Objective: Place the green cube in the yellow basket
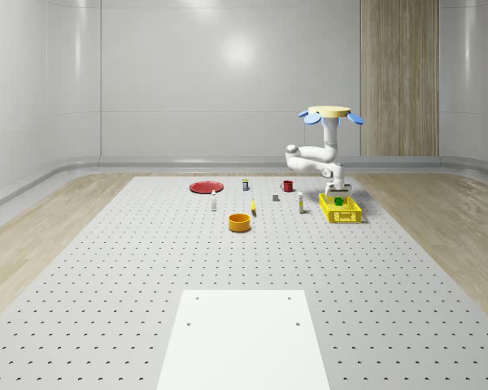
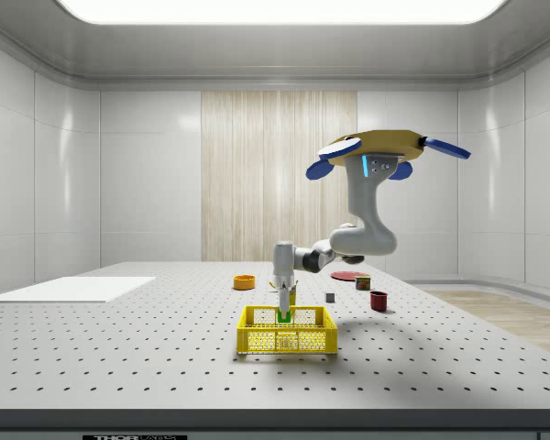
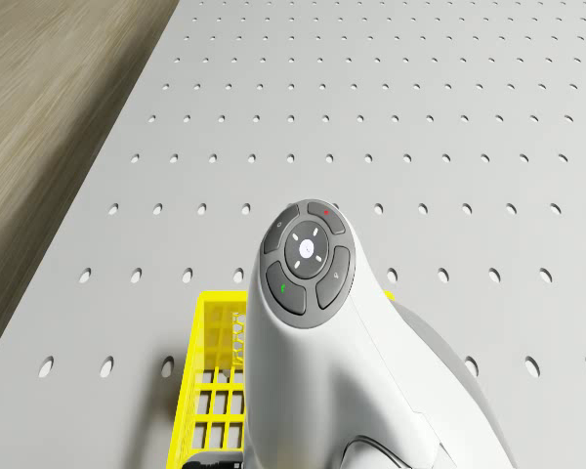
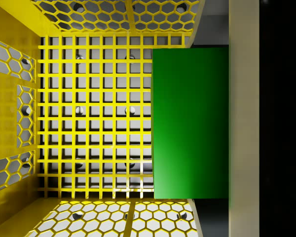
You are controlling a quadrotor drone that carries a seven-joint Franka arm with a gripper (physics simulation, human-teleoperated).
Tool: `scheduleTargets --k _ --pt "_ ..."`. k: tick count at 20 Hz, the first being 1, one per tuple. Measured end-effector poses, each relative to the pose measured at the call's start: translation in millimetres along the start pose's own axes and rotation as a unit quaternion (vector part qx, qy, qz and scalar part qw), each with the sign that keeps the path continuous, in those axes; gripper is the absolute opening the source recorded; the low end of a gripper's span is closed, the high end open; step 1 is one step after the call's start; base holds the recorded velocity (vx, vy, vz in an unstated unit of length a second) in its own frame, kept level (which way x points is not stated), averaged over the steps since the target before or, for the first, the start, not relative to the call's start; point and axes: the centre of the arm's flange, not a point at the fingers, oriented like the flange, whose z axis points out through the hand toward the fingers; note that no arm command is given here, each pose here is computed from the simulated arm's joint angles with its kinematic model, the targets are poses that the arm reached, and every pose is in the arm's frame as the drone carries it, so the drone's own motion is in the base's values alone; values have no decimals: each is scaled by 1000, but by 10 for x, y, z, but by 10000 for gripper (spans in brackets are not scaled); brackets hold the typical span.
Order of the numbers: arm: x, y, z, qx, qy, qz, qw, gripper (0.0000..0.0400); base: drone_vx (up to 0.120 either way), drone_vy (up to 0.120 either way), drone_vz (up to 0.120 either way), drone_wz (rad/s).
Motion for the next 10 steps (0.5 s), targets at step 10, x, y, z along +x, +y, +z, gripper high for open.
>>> scheduleTargets --k 10 --pt "3 1 422 0 -1 15 1000 250 0 0 0 0"
